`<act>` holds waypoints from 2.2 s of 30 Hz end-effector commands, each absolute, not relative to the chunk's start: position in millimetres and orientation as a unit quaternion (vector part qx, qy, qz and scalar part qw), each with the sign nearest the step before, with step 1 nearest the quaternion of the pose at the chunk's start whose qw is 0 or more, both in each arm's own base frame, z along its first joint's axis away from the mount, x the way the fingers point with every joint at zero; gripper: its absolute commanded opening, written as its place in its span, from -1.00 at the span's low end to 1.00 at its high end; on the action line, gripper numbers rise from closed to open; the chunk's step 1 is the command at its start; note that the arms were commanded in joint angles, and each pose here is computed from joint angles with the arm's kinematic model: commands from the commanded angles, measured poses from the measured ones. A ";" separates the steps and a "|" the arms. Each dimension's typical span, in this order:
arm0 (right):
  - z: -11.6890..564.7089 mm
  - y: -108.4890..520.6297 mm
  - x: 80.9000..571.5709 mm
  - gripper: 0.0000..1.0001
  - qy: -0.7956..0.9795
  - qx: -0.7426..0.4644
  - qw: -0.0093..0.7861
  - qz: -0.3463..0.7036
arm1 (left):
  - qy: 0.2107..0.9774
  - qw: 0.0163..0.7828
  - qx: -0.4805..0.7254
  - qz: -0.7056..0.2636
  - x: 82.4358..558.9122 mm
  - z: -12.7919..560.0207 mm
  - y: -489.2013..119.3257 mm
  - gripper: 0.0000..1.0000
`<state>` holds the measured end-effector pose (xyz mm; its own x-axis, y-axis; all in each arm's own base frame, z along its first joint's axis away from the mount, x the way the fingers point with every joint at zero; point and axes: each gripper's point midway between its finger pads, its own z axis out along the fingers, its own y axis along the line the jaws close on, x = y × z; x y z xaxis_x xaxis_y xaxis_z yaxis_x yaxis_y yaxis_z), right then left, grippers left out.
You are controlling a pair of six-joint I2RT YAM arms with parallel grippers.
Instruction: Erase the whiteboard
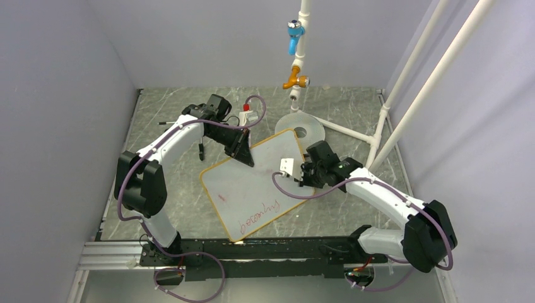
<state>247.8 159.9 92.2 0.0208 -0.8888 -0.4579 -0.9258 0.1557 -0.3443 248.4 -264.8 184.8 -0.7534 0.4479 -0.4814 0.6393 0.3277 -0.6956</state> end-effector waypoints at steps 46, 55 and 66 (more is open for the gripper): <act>136.0 175.1 296.9 -1.00 0.720 -0.577 0.384 0.015 | 0.747 0.122 0.363 -0.544 234.3 231.3 -278.4 -1.00; 72.6 174.0 228.1 -1.00 0.693 -0.662 0.283 0.039 | 0.747 0.122 0.362 -0.544 235.8 231.7 -278.6 -1.00; 119.3 175.9 271.1 -1.00 0.712 -0.609 0.347 0.031 | 0.747 0.119 0.361 -0.545 235.7 229.2 -278.8 -1.00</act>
<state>229.9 175.4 79.0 0.0142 -0.8901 -0.4555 -0.9414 0.1417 -0.3062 252.0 -262.9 184.9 -0.7589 0.4373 -0.4825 0.6355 0.3361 -0.6950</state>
